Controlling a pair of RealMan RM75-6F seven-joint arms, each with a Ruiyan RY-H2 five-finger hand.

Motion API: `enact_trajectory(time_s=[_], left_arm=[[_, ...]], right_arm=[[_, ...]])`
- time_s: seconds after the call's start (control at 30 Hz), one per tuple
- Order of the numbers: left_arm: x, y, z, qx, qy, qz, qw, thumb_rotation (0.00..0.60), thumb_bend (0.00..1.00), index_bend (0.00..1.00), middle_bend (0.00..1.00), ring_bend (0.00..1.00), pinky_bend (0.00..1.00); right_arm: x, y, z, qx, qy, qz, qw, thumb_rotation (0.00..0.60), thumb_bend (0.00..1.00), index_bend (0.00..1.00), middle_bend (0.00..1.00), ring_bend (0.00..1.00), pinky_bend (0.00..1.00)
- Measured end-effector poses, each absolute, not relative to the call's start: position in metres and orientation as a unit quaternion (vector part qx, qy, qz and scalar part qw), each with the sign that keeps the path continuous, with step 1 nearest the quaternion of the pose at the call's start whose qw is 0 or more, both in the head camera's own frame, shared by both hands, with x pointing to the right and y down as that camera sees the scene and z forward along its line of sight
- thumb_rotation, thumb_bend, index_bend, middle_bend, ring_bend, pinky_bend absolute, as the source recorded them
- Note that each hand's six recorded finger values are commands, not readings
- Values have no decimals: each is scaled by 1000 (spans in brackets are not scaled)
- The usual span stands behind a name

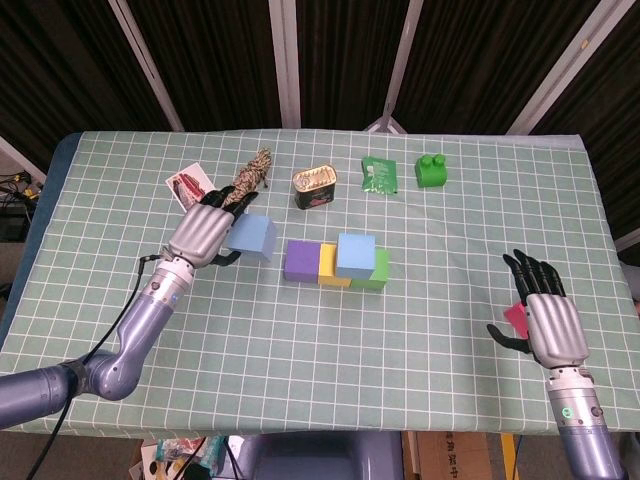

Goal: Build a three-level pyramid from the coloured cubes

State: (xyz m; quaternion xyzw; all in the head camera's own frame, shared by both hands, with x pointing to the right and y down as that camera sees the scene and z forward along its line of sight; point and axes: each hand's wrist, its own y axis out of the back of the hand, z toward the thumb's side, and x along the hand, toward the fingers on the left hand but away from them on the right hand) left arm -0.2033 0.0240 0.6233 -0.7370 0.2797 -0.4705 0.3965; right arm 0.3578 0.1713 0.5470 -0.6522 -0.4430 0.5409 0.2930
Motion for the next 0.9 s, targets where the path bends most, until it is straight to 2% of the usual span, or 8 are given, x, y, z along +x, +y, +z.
enact_trajectory(time_s=[0.33,0.9], left_arm=[[-173,11,624,-764,295,-453,353,600,389,51,385,77,149],[-151,5,618,-741,233,-502,379,600,390,51,386,77,149]], right_arm=[[360,172,550,-655,-447,541,280,600,226,0,0,0,0],[362,169,550,-659,-456,536,265,600,226,0,0,0,0]])
